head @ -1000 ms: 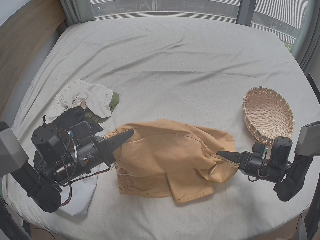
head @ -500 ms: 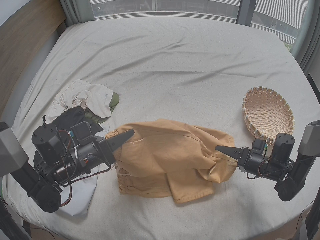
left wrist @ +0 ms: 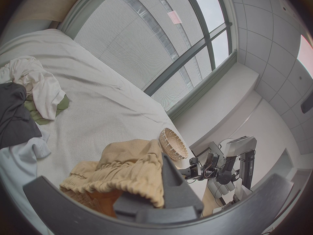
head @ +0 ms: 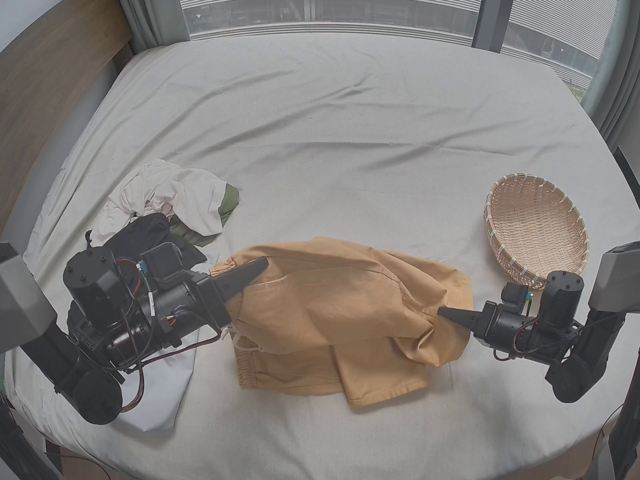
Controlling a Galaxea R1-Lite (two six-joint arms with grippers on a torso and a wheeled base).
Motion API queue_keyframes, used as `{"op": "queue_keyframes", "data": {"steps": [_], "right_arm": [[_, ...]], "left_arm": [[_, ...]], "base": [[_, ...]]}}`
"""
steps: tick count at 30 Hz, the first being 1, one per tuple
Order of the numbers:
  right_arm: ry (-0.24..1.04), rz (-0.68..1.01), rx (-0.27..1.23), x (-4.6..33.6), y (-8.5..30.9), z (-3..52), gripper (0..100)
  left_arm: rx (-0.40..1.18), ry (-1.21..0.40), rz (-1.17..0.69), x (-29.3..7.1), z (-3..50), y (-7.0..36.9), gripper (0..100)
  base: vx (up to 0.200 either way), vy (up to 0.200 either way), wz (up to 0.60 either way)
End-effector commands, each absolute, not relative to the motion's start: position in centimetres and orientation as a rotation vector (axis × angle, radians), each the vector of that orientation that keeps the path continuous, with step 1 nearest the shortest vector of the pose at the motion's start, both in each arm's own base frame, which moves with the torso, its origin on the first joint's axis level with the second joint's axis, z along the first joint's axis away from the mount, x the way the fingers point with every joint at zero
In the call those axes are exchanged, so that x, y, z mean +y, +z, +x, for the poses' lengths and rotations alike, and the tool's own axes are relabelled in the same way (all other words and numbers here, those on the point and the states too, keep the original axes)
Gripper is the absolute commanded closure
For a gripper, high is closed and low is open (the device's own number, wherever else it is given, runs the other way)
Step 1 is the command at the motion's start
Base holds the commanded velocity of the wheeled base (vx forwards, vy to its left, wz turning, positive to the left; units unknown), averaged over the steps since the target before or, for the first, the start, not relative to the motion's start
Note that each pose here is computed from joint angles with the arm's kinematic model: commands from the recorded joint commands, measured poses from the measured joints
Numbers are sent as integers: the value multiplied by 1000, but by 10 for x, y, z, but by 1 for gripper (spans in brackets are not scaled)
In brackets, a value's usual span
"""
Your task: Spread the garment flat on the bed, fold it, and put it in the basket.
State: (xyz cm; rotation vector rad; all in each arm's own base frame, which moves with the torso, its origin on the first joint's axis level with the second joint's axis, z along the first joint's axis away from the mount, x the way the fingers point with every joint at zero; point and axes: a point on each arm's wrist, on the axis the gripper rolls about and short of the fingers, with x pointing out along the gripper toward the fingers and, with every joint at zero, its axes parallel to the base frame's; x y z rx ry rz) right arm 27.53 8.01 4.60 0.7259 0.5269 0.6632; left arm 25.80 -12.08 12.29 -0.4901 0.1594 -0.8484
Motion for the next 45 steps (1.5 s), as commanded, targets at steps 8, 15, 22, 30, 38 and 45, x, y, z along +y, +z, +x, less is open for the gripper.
{"op": "queue_keyframes", "data": {"steps": [8, 15, 22, 30, 38, 45], "right_arm": [[640, 727, 486, 68, 59, 266, 100], [648, 724, 504, 70, 57, 264, 0], [662, 722, 549, 80, 45, 266, 0], [668, 720, 561, 84, 42, 268, 0], [669, 715, 553, 83, 42, 269, 100], [672, 704, 517, 79, 54, 261, 100]], "left_arm": [[145, -852, -492, -120, 256, 127, 100], [144, -854, -492, -120, 256, 128, 100], [141, -855, -491, -120, 255, 129, 100], [139, -853, -491, -120, 255, 129, 100], [140, -853, -492, -119, 255, 129, 100], [125, -862, -492, -120, 253, 133, 100]], "base": [[0, 0, 0], [0, 0, 0], [0, 0, 0], [0, 0, 0], [0, 0, 0], [0, 0, 0]]}}
